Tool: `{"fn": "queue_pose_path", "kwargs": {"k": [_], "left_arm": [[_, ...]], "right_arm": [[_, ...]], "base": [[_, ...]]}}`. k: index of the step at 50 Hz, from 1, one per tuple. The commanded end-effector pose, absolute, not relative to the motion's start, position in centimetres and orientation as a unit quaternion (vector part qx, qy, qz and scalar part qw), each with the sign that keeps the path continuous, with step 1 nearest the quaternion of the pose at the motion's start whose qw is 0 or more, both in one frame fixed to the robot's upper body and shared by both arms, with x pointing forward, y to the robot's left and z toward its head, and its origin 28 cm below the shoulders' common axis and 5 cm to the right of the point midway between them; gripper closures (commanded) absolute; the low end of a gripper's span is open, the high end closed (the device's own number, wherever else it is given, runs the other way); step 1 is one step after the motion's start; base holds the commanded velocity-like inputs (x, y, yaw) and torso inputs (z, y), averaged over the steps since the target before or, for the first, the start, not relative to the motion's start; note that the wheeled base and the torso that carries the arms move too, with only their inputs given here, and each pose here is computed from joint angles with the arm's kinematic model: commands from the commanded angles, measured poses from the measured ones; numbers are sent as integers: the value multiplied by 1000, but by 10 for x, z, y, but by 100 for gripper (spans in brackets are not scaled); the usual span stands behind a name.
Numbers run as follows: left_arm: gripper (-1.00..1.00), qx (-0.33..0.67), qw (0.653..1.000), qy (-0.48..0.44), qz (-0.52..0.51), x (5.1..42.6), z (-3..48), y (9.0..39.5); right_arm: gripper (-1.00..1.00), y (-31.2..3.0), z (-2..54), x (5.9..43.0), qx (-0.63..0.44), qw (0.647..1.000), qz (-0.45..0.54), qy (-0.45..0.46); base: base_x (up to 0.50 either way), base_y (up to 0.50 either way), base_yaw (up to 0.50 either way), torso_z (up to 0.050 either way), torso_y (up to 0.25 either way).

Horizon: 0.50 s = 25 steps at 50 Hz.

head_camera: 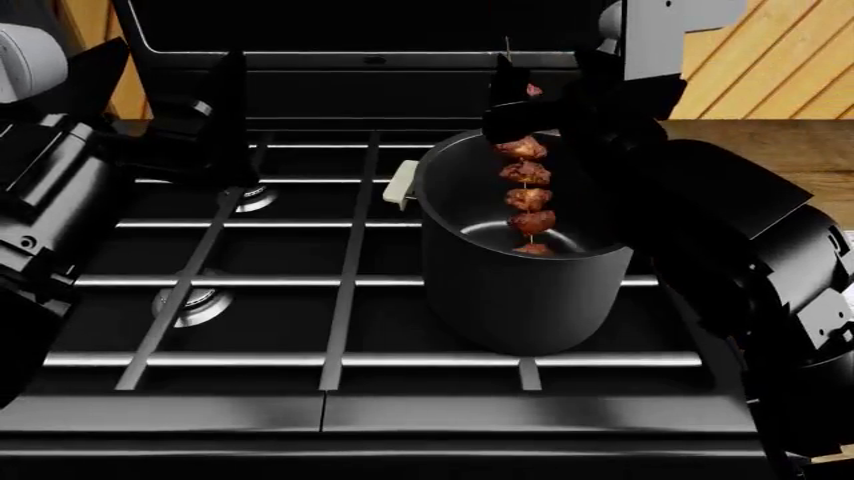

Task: Frozen meat rests on a plate on the counter. Retrieve the meat and place it in a pot on a burner. Then turn the burner on.

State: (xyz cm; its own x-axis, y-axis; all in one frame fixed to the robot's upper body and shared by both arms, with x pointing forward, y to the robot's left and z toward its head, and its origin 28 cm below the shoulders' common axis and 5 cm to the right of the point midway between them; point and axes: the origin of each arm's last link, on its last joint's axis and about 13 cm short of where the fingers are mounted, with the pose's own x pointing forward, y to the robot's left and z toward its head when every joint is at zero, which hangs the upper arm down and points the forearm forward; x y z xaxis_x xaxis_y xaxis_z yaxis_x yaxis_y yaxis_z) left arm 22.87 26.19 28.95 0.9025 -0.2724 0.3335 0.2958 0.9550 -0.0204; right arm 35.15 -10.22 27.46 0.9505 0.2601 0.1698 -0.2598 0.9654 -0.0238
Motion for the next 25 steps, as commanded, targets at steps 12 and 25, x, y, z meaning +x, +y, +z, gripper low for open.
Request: {"fn": "queue_pose_path", "kwargs": {"k": [12, 25], "left_arm": [[-100, -34, 975, -163, -146, 231, 287, 262], [-100, -27, 971, -176, -157, 227, 285, 258]], "right_arm": [[-100, -102, 287, 339, -12, 984, 139, -107], [-100, -106, 304, 309, -61, 983, 138, -108]], "base": [[0, 0, 0, 0, 0], [0, 0, 0, 0, 0]]}}
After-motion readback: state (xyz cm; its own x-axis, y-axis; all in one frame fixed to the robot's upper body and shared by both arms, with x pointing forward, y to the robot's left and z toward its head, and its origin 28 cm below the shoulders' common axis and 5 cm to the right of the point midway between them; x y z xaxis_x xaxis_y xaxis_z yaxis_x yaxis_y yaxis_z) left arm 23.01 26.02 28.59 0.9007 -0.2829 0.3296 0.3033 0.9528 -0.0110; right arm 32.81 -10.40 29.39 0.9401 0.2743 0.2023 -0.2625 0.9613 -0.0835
